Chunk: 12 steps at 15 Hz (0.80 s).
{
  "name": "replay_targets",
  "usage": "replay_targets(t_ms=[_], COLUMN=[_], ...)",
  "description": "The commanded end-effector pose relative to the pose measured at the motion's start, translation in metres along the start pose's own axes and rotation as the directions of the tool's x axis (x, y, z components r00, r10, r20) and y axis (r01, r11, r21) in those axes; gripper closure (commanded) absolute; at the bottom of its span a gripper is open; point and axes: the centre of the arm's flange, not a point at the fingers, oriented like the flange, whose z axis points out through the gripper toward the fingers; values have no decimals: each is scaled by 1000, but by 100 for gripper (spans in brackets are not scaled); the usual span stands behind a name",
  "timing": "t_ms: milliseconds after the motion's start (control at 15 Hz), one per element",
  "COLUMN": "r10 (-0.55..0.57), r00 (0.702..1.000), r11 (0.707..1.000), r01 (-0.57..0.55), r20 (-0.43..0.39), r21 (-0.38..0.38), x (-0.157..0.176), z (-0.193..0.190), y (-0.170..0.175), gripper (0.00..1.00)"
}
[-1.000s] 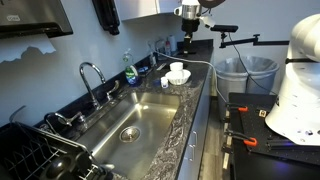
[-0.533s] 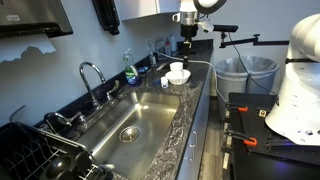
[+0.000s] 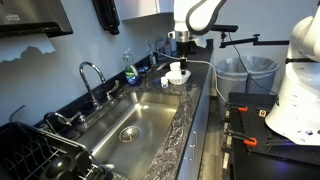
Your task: Move the white object to the left then to the right
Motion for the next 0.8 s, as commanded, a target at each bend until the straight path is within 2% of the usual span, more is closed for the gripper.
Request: replay_targets(t_ms=[0, 333, 733], r10=[-14, -14, -55], r00=[1000, 999, 998], r11=[1000, 1000, 998], r01=[15, 14, 56], r20=[24, 31, 27], r21=[-24, -21, -22], x=[20, 32, 46], z=[39, 80, 111], y=[17, 41, 67], gripper=[0, 0, 0])
